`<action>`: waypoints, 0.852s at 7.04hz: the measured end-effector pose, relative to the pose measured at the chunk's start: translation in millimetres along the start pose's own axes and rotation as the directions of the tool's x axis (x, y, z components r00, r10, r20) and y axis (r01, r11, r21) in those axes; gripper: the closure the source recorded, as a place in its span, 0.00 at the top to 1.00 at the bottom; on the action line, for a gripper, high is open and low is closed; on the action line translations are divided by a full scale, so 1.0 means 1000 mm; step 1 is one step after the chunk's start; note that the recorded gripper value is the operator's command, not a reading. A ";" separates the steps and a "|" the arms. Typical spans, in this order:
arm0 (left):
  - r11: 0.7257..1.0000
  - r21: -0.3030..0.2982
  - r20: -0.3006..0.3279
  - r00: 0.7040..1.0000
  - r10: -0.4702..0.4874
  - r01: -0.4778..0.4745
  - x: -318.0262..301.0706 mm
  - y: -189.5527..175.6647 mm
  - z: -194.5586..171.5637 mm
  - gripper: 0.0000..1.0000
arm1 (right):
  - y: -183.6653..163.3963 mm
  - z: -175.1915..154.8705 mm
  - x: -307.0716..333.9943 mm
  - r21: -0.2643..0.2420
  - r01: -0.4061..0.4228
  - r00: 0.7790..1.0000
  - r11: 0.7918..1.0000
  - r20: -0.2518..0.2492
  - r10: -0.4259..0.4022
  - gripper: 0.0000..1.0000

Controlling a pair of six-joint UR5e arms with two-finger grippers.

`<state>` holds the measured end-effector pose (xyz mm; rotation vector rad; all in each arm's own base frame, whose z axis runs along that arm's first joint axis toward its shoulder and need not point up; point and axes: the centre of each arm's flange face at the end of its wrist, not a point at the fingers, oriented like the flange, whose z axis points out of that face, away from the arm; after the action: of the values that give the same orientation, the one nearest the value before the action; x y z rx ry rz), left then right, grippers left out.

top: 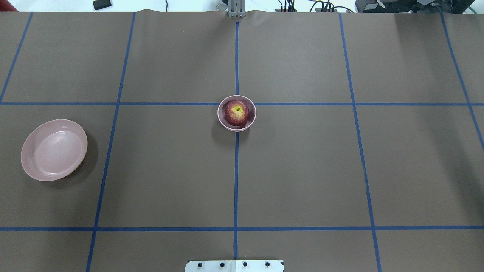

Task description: Move apple from plate to bowl

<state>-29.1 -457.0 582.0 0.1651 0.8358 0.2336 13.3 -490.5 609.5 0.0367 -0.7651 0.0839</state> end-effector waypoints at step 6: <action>0.999 0.045 0.023 1.000 -0.006 0.005 0.014 -0.008 -0.015 0.98 | -0.002 -0.011 -0.007 0.010 0.004 1.000 1.000 0.024 -0.005 1.00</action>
<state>-29.9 -460.2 560.6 0.2065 0.8192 0.2073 16.0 -492.0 597.1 0.0493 -0.7885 0.0831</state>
